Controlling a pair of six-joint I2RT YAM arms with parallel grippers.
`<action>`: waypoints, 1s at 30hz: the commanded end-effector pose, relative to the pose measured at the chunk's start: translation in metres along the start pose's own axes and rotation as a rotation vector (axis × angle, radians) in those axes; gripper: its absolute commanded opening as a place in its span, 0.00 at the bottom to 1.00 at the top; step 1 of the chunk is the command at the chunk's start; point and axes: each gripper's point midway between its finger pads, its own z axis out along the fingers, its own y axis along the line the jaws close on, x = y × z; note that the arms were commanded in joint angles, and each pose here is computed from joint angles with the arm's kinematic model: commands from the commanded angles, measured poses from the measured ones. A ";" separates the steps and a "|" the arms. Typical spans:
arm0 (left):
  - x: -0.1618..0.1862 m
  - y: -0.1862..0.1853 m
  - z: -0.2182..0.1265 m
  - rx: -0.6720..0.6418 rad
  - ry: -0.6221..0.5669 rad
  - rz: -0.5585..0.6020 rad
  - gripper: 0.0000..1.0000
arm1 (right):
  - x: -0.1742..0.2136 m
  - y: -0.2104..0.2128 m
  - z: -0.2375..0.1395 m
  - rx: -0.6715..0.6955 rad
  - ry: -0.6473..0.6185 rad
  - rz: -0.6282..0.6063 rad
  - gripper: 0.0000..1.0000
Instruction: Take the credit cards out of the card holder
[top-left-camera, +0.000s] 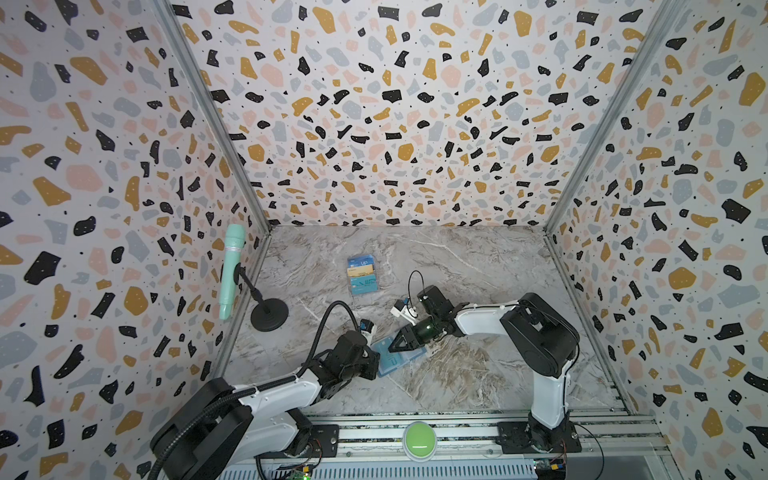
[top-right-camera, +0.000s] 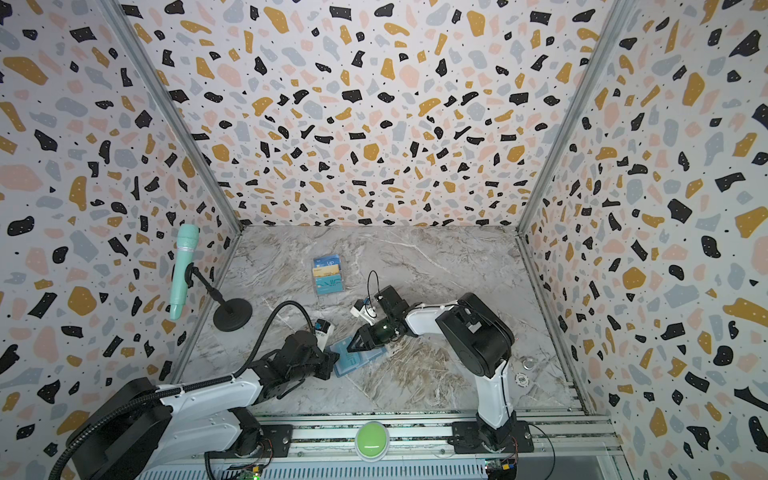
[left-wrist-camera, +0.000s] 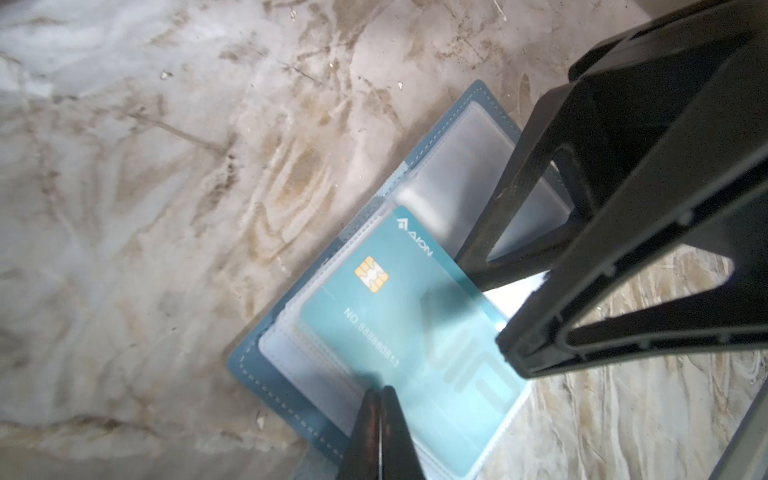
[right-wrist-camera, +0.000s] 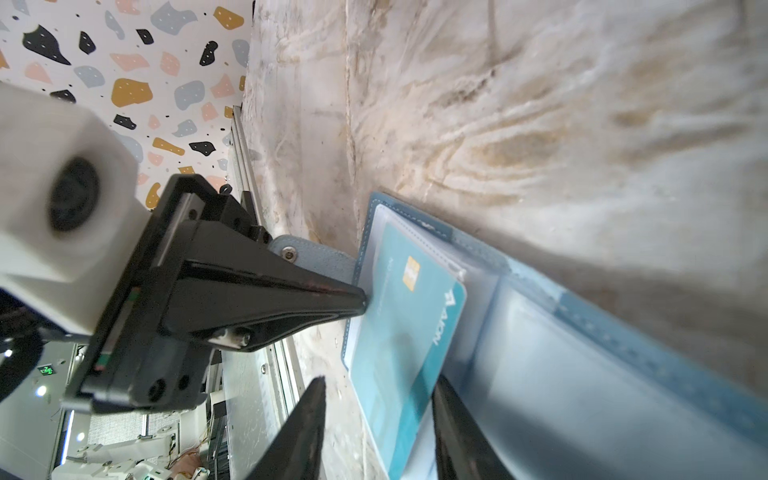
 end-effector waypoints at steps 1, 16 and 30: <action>0.023 0.011 0.001 -0.039 0.076 0.004 0.07 | 0.002 0.034 0.004 -0.140 0.032 -0.054 0.42; 0.021 0.010 -0.001 -0.033 0.057 0.003 0.07 | 0.020 0.028 0.029 -0.182 0.123 0.011 0.37; 0.020 0.007 -0.003 -0.019 0.051 0.007 0.07 | 0.016 0.042 0.032 -0.197 0.137 -0.024 0.36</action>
